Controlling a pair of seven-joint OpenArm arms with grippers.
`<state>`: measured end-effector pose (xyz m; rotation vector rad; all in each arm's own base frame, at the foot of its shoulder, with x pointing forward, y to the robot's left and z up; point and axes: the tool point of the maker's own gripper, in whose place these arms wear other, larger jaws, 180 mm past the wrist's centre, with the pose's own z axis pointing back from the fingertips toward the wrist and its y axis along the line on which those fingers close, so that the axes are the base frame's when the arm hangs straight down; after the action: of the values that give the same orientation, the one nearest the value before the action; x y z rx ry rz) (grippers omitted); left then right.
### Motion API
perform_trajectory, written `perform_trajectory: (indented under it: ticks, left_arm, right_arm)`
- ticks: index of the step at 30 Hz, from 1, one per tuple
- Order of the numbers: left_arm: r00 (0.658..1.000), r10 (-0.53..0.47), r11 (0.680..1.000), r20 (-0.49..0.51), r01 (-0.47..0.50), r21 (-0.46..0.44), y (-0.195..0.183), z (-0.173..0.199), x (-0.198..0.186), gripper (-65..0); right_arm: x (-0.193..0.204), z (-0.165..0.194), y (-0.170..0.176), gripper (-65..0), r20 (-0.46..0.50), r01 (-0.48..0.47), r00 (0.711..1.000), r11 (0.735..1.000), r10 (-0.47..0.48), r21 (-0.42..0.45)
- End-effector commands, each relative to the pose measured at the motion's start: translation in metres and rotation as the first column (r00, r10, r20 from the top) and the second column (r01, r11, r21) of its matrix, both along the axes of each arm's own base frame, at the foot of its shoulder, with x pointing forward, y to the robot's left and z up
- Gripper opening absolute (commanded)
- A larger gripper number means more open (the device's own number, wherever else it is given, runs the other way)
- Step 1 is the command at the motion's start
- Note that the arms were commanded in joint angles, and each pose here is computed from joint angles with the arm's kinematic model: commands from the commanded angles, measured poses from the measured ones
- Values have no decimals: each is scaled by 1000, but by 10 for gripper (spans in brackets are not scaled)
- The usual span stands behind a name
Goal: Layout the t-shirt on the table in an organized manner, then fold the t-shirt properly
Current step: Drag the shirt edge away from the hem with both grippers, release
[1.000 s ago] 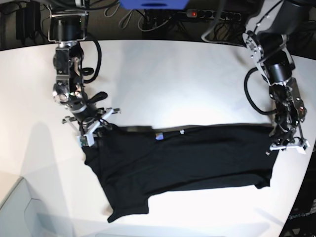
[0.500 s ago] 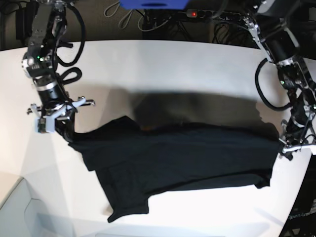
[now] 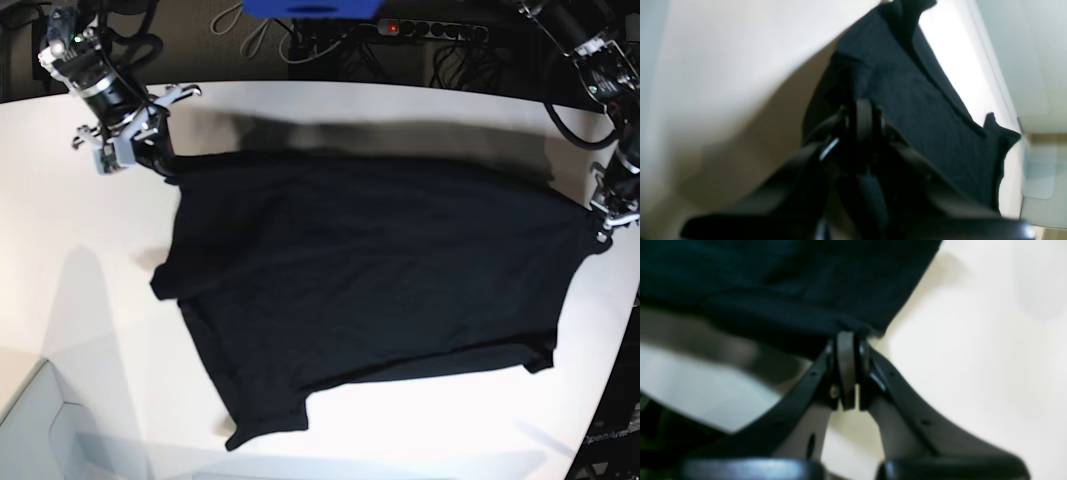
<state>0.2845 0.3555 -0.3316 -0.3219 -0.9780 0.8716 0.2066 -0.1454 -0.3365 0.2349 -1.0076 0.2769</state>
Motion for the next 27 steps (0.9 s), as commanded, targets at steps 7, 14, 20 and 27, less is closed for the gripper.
perform_trajectory:
  ticks: [7, 14, 20, 27]
  left_arm:
    - [1000, 27, 1000, 4, -27, 2, 14, 4, -12, -627]
    - [999, 35, 999, -30, -36, -40, 13, -13, -15, -623]
    - [997, 7, 998, -71, -12, -66, 8, -20, -22, -623]
    - [991, -71, 997, -113, 66, -51, 7, -7, -24, -597]
  right_arm:
    - [-39, -3, 63, -650, -33, -192, 980, 973, 198, 125]
    - [-78, -10, 103, -650, -89, -295, 943, 930, 320, 220]
    - [-89, -17, 99, -527, -128, -283, 940, 934, 315, 219]
    - [-75, -11, 53, -306, -89, -153, 982, 976, 168, 155]
